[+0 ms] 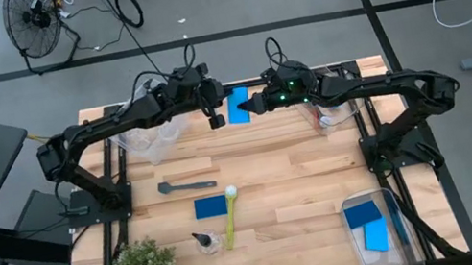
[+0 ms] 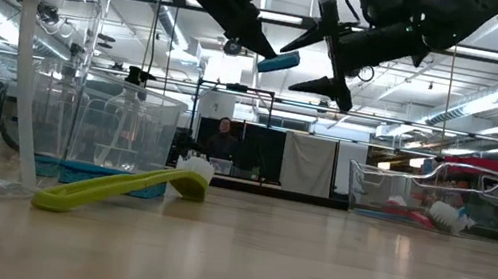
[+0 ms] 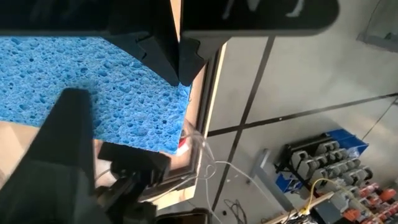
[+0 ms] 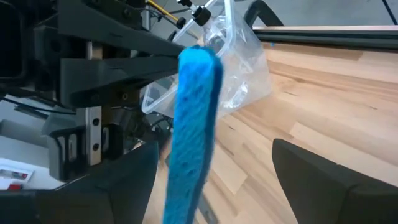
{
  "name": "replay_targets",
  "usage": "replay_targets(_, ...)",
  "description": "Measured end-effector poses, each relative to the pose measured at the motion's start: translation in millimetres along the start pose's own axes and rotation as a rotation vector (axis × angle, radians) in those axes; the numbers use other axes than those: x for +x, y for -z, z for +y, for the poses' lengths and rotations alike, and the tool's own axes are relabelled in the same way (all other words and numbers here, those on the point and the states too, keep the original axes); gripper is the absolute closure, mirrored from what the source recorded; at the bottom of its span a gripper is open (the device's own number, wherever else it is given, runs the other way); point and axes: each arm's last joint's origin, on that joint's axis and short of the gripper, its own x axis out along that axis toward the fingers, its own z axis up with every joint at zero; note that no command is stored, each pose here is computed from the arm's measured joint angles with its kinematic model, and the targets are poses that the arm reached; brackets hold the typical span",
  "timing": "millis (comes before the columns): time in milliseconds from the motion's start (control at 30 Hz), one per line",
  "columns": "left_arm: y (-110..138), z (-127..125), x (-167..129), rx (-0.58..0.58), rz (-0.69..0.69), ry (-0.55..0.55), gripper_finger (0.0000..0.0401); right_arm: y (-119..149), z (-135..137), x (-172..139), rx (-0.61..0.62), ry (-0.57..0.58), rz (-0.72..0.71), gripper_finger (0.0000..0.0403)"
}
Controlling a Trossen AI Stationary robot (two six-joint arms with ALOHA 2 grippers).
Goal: Pick & Place Kitchen Sink Supplies
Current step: Put the light blue sponge into the bottom transparent bin
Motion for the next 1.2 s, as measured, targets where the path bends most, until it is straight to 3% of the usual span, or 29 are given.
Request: replay_targets(1200,5.0,-0.9,1.8,0.001,0.060,-0.017,0.0397,4.9,-0.3,9.5,0.020,-0.007,-0.012,0.0087)
